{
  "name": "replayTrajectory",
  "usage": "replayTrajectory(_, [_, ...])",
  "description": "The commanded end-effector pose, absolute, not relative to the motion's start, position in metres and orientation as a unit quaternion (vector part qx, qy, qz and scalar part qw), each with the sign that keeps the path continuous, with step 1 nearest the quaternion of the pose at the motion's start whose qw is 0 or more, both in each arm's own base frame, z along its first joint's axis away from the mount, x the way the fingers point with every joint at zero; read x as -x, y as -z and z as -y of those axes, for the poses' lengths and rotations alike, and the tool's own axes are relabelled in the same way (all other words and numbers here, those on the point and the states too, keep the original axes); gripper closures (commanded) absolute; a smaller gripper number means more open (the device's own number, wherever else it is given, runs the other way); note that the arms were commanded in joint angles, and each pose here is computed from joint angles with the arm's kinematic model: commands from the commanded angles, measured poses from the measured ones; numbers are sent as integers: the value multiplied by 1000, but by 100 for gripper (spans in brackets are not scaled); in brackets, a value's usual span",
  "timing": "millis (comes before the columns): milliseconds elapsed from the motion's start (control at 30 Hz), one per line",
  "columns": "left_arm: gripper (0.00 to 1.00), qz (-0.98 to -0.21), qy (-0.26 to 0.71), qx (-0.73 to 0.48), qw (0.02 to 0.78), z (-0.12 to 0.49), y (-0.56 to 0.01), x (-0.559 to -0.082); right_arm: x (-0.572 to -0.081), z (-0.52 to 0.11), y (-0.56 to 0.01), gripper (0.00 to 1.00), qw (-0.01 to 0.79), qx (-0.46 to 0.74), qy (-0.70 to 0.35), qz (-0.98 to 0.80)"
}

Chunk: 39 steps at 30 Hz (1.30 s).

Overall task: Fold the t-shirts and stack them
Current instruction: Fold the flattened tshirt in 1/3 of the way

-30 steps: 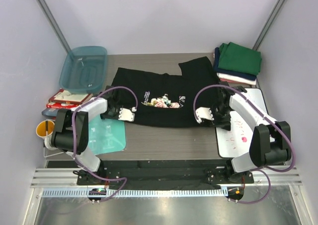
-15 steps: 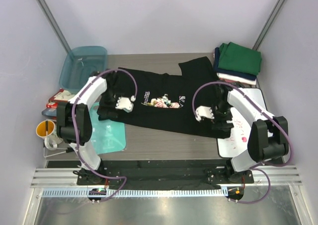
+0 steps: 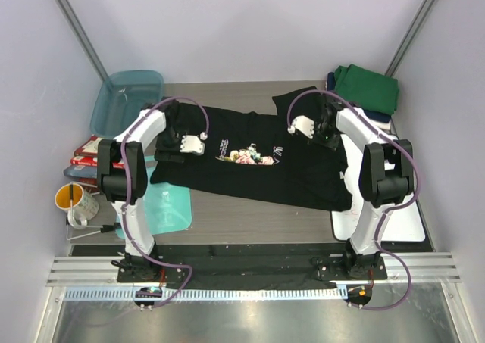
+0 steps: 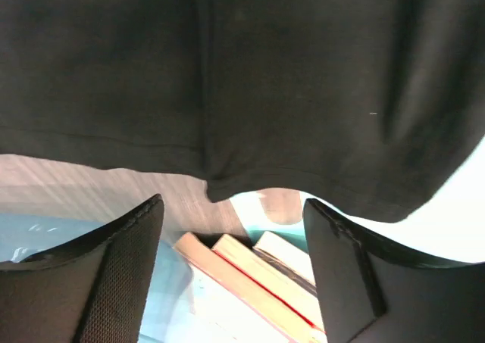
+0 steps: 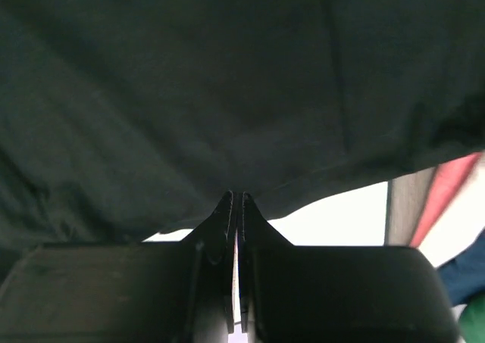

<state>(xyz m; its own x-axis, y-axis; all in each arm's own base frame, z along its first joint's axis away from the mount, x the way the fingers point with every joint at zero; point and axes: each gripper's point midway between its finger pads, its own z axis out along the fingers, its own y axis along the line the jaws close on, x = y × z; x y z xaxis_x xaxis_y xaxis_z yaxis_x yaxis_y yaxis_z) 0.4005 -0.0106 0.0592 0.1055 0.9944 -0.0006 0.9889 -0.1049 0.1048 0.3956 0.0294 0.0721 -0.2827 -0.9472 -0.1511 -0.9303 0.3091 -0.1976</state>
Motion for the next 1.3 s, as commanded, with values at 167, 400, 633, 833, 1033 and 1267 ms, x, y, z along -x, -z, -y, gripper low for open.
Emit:
replayTrajectory(167, [31,-688,-124,-711,76,-3,-56,-453,-451,-20,-82,99,182,530,86,-824])
replayTrajectory(400, [43,-685,-150,-706,98,-2,-49,-474,-452,-24,-84,99,178,527,74,-828])
replayTrajectory(633, [45,-676,-145,-719,72,-5,-29,-471,-407,-41,-95,99,97,564,-35,-819])
replayTrajectory(833, [50,-666,-139,-733,13,-16,-14,-454,-381,-36,-64,99,24,557,-62,-828])
replayTrajectory(1033, [50,-665,-116,-738,-18,-20,-13,-433,-385,-33,-63,99,32,562,-46,-826])
replayTrajectory(1267, [51,-680,-119,-723,-5,-18,-22,-433,-382,-32,-70,99,29,574,-43,-817])
